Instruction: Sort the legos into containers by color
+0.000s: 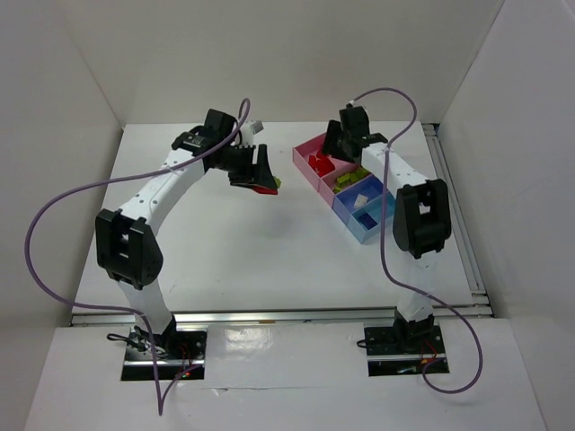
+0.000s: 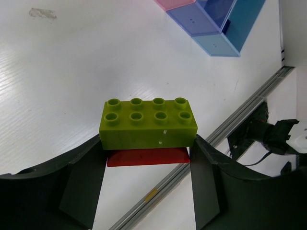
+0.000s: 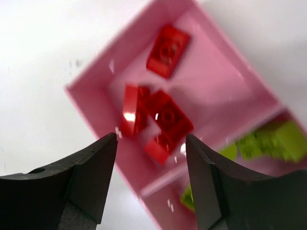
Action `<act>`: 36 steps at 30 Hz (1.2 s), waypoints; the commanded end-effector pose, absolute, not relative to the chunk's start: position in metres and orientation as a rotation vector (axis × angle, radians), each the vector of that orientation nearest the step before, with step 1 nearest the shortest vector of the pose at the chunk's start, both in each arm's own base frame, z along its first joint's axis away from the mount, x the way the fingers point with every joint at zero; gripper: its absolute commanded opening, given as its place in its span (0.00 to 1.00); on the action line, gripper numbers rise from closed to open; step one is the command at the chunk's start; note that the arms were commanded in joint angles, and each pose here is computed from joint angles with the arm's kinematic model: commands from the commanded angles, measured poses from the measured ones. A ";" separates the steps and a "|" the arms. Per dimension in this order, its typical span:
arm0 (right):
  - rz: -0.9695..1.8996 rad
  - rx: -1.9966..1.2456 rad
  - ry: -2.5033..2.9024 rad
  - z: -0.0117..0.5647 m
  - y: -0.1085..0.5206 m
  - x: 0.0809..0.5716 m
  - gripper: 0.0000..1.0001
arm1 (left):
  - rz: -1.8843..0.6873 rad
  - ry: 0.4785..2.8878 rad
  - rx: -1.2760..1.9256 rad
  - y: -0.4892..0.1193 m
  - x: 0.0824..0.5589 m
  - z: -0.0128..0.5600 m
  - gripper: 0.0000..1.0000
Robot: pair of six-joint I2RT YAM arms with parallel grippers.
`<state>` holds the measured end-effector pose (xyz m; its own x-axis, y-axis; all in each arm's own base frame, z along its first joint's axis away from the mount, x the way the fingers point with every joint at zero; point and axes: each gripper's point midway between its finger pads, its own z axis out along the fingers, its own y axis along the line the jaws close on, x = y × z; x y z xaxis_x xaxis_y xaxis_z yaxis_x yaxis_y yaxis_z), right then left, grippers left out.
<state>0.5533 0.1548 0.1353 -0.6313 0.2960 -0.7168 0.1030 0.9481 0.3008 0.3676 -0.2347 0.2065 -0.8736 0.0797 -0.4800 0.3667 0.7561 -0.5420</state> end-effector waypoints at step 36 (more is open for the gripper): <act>1.667 -0.426 2.230 0.237 0.336 0.386 0.68 | -0.985 2.388 0.514 -0.250 0.374 0.219 0.44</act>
